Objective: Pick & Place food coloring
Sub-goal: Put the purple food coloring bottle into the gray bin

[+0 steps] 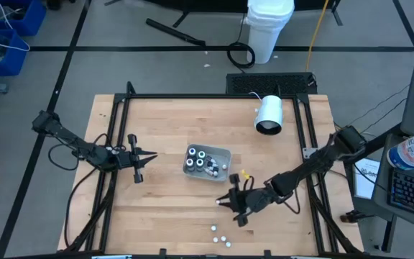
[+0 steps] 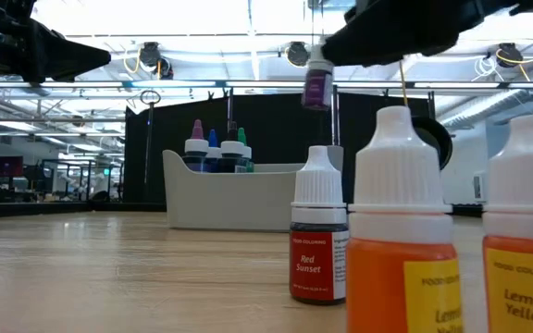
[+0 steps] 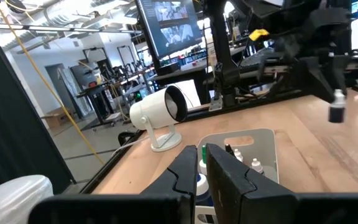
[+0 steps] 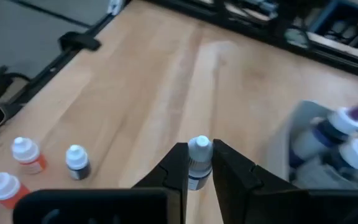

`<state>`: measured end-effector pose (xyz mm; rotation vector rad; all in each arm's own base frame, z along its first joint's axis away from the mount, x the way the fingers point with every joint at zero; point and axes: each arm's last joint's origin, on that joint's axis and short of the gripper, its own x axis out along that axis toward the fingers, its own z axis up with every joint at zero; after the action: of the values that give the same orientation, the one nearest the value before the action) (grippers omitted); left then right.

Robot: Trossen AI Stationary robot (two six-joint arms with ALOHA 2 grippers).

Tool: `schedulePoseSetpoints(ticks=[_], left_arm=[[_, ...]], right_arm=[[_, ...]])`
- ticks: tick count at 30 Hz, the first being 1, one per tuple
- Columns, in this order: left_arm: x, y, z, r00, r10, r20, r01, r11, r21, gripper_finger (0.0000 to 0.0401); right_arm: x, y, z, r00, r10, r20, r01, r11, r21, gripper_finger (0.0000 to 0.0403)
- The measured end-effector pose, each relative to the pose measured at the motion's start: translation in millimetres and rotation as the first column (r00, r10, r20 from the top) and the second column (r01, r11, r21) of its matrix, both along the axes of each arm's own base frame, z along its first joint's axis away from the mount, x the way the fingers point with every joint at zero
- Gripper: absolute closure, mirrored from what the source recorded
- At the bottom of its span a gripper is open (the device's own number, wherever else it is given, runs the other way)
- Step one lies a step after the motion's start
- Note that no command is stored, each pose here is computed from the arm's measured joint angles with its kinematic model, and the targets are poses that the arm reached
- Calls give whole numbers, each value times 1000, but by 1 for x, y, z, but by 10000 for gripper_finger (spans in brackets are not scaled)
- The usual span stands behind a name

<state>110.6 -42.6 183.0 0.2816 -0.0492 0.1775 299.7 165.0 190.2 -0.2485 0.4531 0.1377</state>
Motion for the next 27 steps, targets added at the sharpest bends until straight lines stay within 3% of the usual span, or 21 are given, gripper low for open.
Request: schedulePoseSetpoints(ticks=[6, 13, 17, 23, 27], left_arm=[[0, 0, 0, 1000, 0, 0, 0, 1000, 0, 359], [0, 0, 0, 1000, 0, 2, 0, 1000, -6, 359], [0, 0, 0, 1000, -1, 3, 1, 1000, -9, 359], [0, 0, 0, 1000, 0, 2, 0, 1000, -6, 359], [0, 0, 0, 1000, 1, -1, -1, 1000, 11, 359]], right_arm=[[-23, -12, -9, 997, -70, 21, 68, 996, 58, 363], [-39, -22, -11, 993, -76, 87, 66, 991, 117, 361], [-32, -31, -4, 984, -89, 151, 74, 992, 104, 361], [0, -67, 23, 959, -166, 229, 147, 984, 98, 361], [11, -103, 25, 931, -299, 210, 275, 952, 135, 361]])
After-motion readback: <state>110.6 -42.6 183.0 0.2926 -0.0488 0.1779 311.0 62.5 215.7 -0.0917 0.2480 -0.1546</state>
